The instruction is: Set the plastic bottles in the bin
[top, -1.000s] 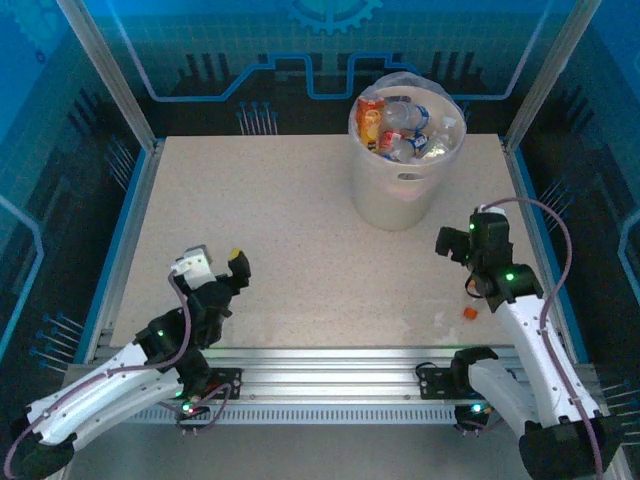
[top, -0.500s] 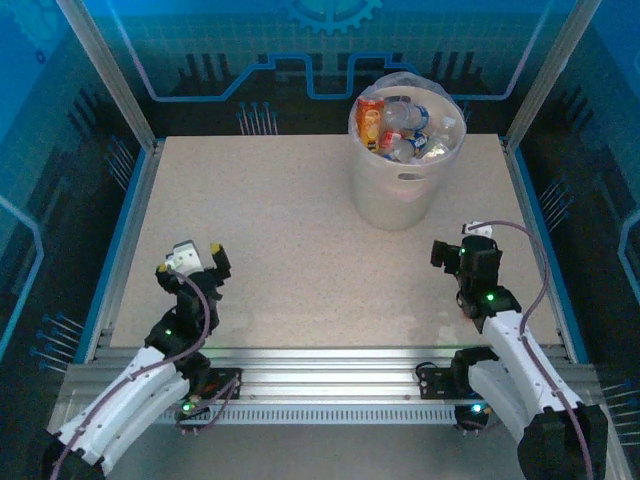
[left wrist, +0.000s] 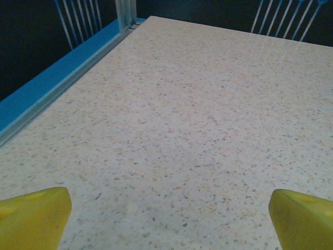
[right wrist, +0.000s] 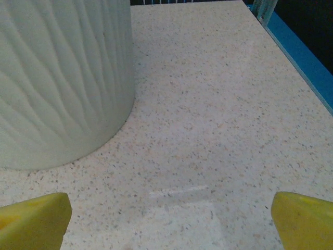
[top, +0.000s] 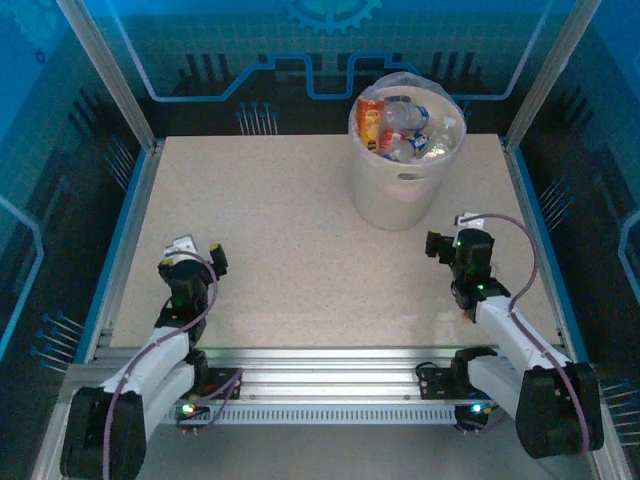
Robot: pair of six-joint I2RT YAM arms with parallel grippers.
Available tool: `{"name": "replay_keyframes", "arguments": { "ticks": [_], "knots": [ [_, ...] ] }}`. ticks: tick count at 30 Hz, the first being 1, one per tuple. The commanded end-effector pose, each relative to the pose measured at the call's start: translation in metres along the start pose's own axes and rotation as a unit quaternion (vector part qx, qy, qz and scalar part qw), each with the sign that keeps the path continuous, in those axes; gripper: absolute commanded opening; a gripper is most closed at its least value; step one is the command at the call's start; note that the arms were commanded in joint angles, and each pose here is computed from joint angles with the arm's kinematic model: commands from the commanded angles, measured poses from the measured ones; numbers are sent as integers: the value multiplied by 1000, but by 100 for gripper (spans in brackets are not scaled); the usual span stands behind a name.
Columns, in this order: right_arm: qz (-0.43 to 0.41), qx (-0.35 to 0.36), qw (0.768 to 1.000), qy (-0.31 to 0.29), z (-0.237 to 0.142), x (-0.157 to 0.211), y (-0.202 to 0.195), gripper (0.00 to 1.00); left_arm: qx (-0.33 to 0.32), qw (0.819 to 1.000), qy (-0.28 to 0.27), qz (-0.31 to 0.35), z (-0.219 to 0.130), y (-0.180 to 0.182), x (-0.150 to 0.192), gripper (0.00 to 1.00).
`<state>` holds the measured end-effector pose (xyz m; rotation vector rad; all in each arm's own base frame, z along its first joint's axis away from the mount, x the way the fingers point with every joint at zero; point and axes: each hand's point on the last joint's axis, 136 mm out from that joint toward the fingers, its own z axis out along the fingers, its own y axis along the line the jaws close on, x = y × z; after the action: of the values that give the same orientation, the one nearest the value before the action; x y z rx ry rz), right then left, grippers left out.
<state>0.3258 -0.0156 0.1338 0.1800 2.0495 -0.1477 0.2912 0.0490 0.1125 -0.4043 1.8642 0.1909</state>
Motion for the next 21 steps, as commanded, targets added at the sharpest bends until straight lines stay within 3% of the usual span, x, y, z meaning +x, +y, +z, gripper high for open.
{"name": "replay_keyframes", "arguments": {
  "ticks": [1, 14, 18, 21],
  "knots": [
    [1, -6, 999, -40, 4, -18, 0, 100, 56, 997, -50, 0, 4, -20, -23, 99],
    [4, -15, 999, -46, 16, -28, 2, 100, 104, 992, -66, 17, 32, -46, -30, 99],
    [29, 3, 999, -41, 10, -28, -16, 100, 102, 993, -63, 15, 32, -45, -31, 99],
    [81, 32, 996, -5, 6, -19, -46, 100, 106, 992, -59, 17, 32, -46, -30, 99]
  ]
}}
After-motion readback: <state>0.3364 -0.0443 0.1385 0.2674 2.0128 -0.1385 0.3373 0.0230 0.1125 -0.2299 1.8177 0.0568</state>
